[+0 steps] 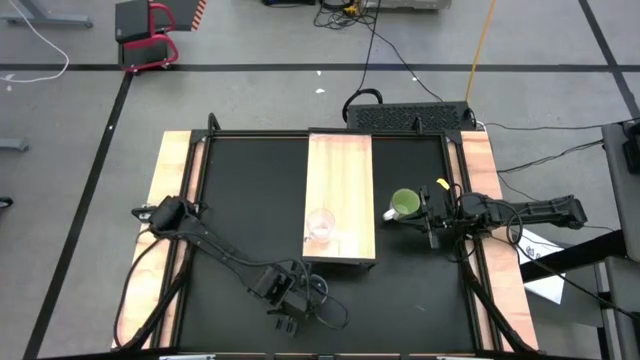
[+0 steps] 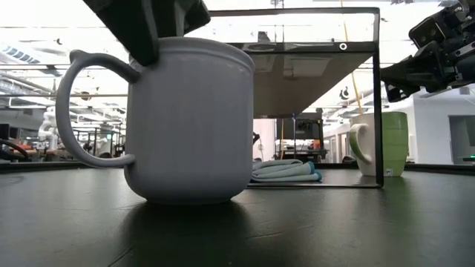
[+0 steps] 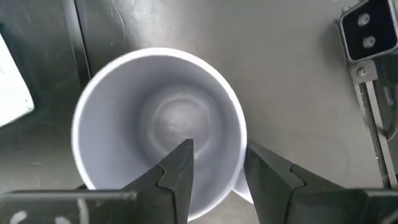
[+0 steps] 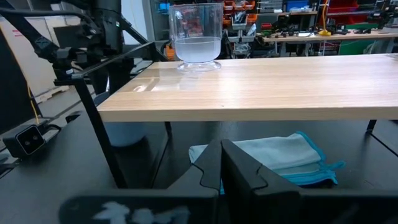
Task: Stack small to large cups/mugs on shelf
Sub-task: Put the gray mug on the shelf
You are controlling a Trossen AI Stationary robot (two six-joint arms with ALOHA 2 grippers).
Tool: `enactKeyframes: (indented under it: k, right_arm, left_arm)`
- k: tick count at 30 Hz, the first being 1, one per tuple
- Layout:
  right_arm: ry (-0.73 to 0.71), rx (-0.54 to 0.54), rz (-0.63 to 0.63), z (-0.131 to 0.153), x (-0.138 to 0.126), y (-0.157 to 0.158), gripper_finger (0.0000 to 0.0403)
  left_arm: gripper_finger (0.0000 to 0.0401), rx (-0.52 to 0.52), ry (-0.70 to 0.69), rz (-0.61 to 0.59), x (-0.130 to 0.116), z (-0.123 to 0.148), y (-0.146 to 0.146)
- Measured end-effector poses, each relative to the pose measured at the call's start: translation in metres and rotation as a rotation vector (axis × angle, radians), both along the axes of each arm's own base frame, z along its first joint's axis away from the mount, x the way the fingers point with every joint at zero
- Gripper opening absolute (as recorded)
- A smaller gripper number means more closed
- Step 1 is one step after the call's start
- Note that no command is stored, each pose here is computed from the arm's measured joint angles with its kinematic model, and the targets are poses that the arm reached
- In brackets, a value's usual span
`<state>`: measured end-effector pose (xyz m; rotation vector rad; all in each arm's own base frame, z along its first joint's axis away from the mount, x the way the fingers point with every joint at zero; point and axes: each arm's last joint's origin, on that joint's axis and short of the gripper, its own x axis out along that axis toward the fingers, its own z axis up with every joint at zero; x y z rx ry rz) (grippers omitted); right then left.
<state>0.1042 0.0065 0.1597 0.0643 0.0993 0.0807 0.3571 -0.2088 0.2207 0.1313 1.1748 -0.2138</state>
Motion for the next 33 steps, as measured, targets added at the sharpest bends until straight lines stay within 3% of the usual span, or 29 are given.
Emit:
enactKeyframes:
  k: [14, 25, 33]
  right_arm:
    - [0.0, 0.001, 0.0, -0.0001, 0.0, 0.0, 0.0]
    - [-0.001, -0.001, 0.0, 0.0001, 0.0, 0.0, 0.0]
    - [-0.001, -0.001, 0.0, 0.0001, 0.0, 0.0, 0.0]
  left_arm:
    - [0.0132, 0.003, -0.005, -0.013, 0.0006, 0.0004, 0.0004]
    - [0.0012, 0.011, -0.01, -0.042, 0.0014, 0.0005, 0.0011]
    - [0.0007, 0.009, -0.012, -0.115, 0.0003, 0.0015, -0.0018]
